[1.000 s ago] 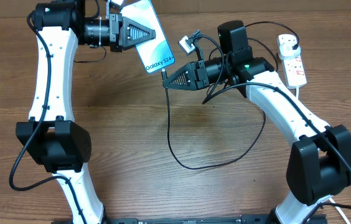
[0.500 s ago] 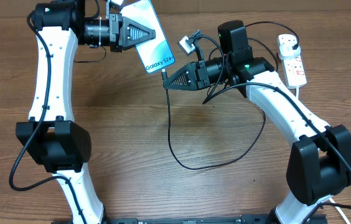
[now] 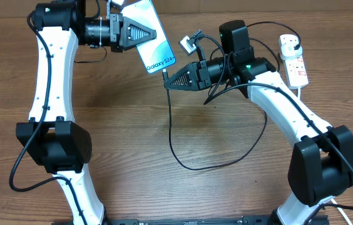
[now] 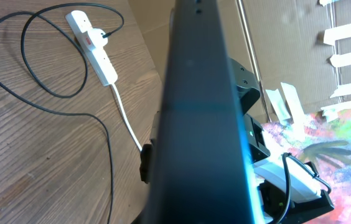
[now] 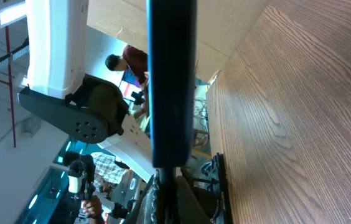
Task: Plug charger to phone and switch on socket
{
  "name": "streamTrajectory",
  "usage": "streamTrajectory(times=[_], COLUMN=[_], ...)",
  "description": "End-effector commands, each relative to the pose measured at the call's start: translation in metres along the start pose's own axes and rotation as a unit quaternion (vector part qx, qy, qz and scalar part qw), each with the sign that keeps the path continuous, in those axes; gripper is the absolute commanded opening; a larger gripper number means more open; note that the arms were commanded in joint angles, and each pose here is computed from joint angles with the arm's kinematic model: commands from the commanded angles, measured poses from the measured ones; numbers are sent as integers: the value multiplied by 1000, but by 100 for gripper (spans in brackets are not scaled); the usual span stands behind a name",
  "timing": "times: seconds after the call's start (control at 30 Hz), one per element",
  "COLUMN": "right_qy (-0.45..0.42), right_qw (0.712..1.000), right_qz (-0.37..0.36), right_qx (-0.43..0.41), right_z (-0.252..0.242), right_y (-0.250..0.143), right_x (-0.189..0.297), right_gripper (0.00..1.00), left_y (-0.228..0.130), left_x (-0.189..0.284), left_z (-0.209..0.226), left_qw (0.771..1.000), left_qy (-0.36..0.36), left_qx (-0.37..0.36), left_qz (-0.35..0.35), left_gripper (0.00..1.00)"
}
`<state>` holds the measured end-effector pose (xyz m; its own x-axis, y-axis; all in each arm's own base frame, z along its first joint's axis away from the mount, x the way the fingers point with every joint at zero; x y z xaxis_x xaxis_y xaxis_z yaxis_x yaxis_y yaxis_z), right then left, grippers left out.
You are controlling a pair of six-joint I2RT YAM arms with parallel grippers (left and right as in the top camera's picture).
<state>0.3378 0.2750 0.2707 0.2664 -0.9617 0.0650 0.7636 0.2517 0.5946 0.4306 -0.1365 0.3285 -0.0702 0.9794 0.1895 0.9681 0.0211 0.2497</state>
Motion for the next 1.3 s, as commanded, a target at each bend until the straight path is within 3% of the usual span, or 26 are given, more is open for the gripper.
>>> streamTrajectory(times=[0.0,1.27], right_qy=[10,-25], right_qw=[1000,999], right_qz=[-1,-19], right_qx=[20,32], right_z=[15,5], right_y=[6,14], right_x=[4,9], right_gripper=[4,4], left_y=[-5,-15], left_x=[-3,-8], left_z=[-22,-22], left_qw=[999,999], left_qy=[-23,-23], left_qx=[-29,-19], left_qz=[5,19], left_gripper=[4,4])
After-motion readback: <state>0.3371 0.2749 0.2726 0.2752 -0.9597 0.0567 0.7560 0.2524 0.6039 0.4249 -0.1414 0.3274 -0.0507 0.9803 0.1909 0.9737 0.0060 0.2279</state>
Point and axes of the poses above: each gripper's point midway between its finger pads, its own x axis back along the fingers, its own z axis along the line the jaws close on, y = z × x, the point moved 3 cm from there along x, back along the fingers, and after that the axes turned 8 degrees about x, right-handed, at the moved point
